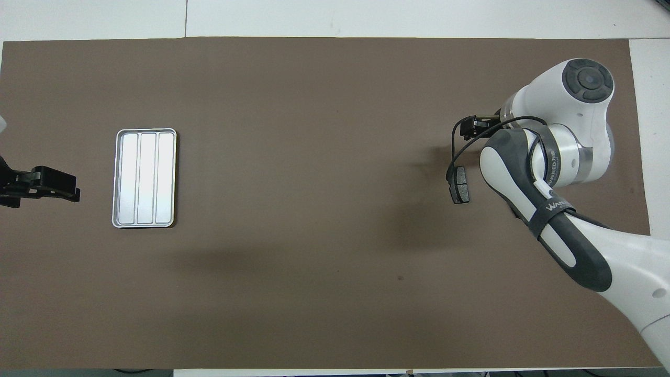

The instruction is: Pick bearing gear from pile to tray

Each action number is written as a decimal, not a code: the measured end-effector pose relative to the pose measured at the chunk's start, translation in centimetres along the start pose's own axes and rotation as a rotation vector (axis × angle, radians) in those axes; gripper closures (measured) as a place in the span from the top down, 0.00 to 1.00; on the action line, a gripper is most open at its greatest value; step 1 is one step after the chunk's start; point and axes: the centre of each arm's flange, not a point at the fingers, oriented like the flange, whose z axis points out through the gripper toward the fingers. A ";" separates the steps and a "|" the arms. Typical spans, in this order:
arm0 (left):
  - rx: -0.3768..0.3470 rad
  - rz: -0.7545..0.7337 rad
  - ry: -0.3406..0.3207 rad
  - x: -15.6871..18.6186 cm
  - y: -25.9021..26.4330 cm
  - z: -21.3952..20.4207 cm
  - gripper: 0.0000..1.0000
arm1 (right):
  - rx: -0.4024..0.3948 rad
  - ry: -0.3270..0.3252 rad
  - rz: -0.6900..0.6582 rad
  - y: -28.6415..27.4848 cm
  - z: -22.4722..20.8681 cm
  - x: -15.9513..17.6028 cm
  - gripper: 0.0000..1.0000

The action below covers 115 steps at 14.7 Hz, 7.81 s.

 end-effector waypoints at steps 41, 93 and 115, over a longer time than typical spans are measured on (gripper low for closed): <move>-0.003 -0.002 0.057 0.0 -0.1 -1.3 1.00 | -0.087 -0.208 0.219 -14.0 -17.3 -5.3 0.35; -0.046 -0.195 0.137 3.8 36.3 25.7 1.00 | -0.061 -0.023 0.268 3.4 0.0 3.5 1.00; -0.069 -0.160 0.182 1.4 35.0 27.1 0.34 | -0.018 0.015 0.267 6.6 4.5 5.0 0.24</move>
